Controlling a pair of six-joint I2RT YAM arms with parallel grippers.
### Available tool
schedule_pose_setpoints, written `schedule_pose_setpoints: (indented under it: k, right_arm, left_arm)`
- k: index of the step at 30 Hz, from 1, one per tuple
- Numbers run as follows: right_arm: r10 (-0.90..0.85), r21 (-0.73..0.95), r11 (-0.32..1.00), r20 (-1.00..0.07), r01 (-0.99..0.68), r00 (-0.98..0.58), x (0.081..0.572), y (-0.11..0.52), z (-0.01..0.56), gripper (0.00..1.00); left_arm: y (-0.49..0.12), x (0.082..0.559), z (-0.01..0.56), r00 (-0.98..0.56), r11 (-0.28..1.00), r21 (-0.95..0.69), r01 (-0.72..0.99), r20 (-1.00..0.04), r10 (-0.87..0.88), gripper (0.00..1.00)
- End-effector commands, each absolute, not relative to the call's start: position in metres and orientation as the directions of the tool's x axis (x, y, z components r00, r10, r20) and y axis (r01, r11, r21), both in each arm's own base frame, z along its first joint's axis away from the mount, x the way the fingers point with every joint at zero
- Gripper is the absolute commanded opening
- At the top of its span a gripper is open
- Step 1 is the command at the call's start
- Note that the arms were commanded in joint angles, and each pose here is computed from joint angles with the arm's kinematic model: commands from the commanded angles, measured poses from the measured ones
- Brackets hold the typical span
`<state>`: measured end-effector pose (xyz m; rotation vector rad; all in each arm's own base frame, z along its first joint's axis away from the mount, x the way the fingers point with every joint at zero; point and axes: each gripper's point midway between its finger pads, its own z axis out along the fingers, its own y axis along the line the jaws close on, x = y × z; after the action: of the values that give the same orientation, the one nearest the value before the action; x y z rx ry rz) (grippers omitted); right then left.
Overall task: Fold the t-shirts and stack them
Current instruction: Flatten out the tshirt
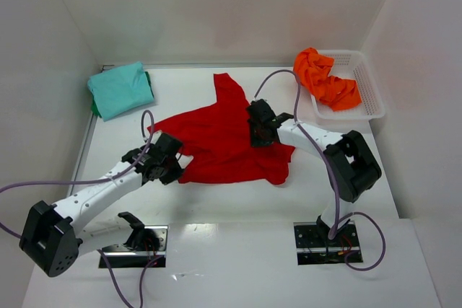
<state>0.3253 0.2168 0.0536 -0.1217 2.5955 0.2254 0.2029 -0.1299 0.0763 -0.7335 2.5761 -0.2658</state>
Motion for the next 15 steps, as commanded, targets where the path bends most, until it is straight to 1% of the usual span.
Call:
schedule_pose_setpoints:
  k: [1,2,3,4,8,9,12,13,15]
  right_arm:
    - [-0.031,0.079,0.993,-0.552,-0.09,-0.833,0.333,0.206,0.062,0.17]
    - [-0.022,0.075,0.994,-0.556,-0.076,-0.831,0.335,0.205,0.065,0.07]
    - [-0.022,0.075,0.994,-0.556,-0.076,-0.831,0.335,0.205,0.065,0.07]
    - [-0.021,0.068,0.995,-0.56,-0.072,-0.828,0.336,0.204,0.067,0.0]
    - [0.023,0.091,0.995,-0.613,-0.042,-0.79,0.343,0.203,0.094,0.0]
    - [0.036,0.094,0.995,-0.643,-0.032,-0.765,0.346,0.2,0.114,0.0]
    - [0.068,0.125,0.992,-0.697,-0.027,-0.714,0.35,0.199,0.151,0.0]
    - [0.11,0.162,0.987,-0.734,-0.016,-0.67,0.358,0.194,0.182,0.0]
    - [0.134,0.187,0.982,-0.758,-0.016,-0.638,0.362,0.188,0.211,0.0]
  left_arm:
    - [-0.13,0.204,0.081,-0.76,0.842,-0.33,-0.427,-0.373,-0.532,0.0]
    - [-0.128,0.205,0.081,-0.756,0.838,-0.33,-0.434,-0.373,-0.539,0.0]
    - [-0.128,0.205,0.081,-0.755,0.838,-0.33,-0.434,-0.373,-0.539,0.0]
    - [-0.128,0.205,0.081,-0.755,0.838,-0.33,-0.434,-0.373,-0.539,0.0]
    - [-0.126,0.201,0.086,-0.752,0.836,-0.339,-0.431,-0.377,-0.541,0.0]
    - [-0.125,0.205,0.095,-0.74,0.831,-0.364,-0.42,-0.394,-0.546,0.0]
    - [-0.12,0.208,0.104,-0.725,0.824,-0.369,-0.43,-0.402,-0.559,0.0]
    - [-0.12,0.209,0.11,-0.727,0.833,-0.378,-0.403,-0.421,-0.542,0.0]
    - [-0.113,0.221,0.131,-0.694,0.828,-0.399,-0.395,-0.461,-0.553,0.0]
